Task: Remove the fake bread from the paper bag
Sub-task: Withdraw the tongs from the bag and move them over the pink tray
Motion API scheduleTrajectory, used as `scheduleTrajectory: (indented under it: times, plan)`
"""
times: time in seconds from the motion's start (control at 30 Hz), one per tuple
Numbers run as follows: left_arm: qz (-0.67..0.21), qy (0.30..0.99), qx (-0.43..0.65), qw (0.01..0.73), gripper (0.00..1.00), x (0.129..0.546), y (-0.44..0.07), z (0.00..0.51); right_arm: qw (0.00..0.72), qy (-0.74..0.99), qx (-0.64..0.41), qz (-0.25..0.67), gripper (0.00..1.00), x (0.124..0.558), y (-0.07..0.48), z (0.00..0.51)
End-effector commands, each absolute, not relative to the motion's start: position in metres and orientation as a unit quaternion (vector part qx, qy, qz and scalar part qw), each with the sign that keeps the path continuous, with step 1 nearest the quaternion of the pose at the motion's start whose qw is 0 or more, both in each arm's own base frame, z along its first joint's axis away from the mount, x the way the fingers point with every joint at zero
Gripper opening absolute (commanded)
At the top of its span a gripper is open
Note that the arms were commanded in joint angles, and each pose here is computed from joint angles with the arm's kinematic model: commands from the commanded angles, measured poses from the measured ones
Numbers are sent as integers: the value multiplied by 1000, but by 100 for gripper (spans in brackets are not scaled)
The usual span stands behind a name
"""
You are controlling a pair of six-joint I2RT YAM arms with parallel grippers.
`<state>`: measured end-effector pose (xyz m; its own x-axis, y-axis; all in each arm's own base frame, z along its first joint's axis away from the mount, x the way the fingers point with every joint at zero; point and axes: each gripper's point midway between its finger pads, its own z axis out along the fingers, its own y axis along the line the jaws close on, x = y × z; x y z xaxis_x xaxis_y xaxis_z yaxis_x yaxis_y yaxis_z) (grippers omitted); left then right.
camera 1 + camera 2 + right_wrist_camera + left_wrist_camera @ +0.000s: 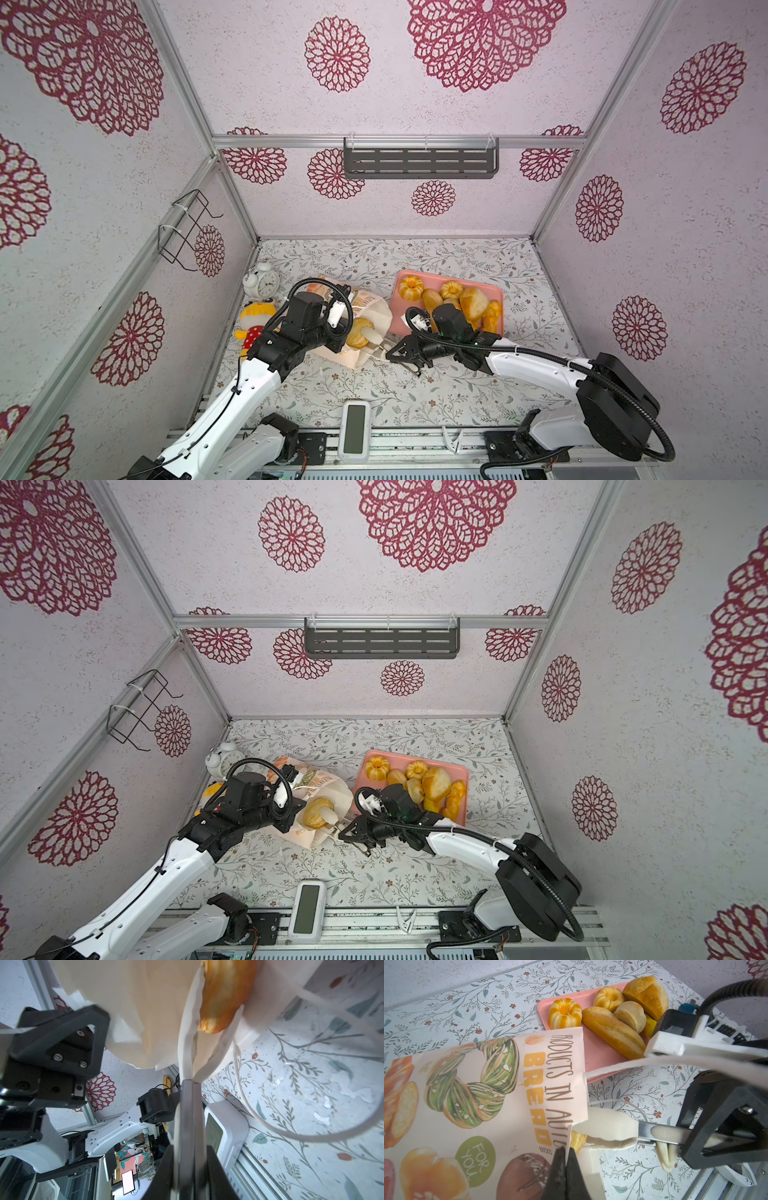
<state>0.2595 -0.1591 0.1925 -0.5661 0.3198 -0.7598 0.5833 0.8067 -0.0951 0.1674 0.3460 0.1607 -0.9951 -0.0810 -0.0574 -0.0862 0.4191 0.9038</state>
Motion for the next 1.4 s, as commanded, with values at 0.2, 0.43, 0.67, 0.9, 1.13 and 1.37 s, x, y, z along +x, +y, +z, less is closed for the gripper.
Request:
scheduleTrajectory:
  times: [0.2, 0.43, 0.67, 0.9, 1.13, 1.37]
  plan:
    - [-132, 877, 225, 402, 0, 269, -143, 190, 104, 868, -116, 472, 0, 163, 304, 207]
    - [-115, 885, 198, 405, 0, 278, -134, 192, 133, 892, -106, 419, 0, 153, 258, 219]
    - [-114, 886, 183, 411, 0, 282, -129, 200, 167, 945, -96, 265, 0, 168, 207, 218]
    - [-128, 876, 182, 428, 0, 275, -130, 222, 190, 972, -118, 73, 0, 209, 174, 208]
    - [-120, 871, 197, 434, 0, 262, -123, 226, 204, 962, -180, -38, 0, 241, 190, 207]
    - [-104, 865, 183, 456, 0, 250, -105, 226, 175, 952, -231, -98, 0, 243, 220, 194]
